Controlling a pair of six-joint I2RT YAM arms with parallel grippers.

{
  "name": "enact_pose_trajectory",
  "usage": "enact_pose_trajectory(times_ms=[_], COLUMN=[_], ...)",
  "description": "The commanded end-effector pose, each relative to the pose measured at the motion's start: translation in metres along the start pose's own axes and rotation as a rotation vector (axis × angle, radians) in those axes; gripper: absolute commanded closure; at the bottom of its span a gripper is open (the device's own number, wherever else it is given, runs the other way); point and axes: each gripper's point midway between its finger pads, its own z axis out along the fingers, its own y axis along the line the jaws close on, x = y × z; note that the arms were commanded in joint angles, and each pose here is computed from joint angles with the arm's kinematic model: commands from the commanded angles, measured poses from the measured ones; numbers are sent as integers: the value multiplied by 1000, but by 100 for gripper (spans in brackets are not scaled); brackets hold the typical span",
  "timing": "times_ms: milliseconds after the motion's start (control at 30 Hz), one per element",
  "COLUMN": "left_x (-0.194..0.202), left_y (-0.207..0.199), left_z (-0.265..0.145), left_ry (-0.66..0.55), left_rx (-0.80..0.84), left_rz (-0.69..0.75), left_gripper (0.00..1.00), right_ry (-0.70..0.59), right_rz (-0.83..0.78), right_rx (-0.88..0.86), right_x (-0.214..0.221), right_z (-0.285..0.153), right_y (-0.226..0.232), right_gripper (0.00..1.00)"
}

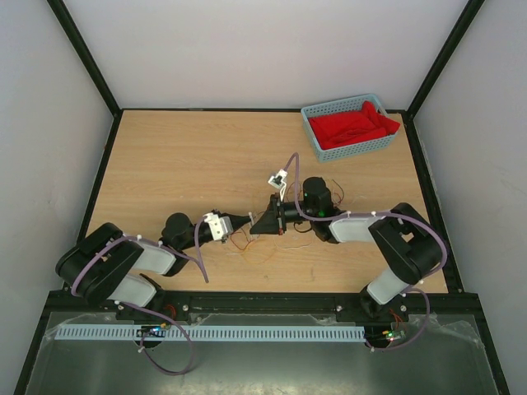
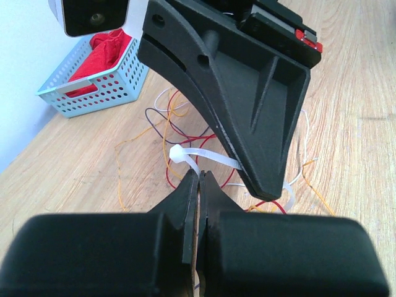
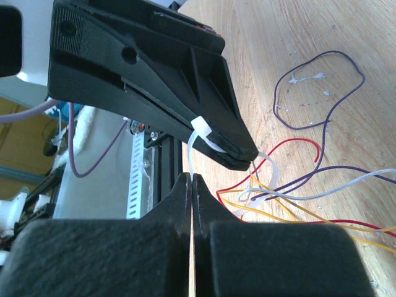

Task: Zip-tie the wires
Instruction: Tie the cable at the center of the board.

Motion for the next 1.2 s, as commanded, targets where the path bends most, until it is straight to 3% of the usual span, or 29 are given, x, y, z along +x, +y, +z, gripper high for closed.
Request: enact_pose_trajectory(times_ms=[0, 400, 1167], left_x=[-13, -12, -15], left_y=[2, 2, -5], left_z=[2, 3, 2], left_ry=[-41, -28, -17], left_rx=[-5, -32, -51], left_rz=[58, 114, 245], left_gripper=[100, 100, 100], right_ry=[-67, -22, 28], right_rz=[28, 139, 189], right_rx=[-55, -31, -16], right_x=[-18, -6, -10], right_z=[-1, -2, -11], right_y=[8, 3, 17], right_gripper=[100, 100, 100])
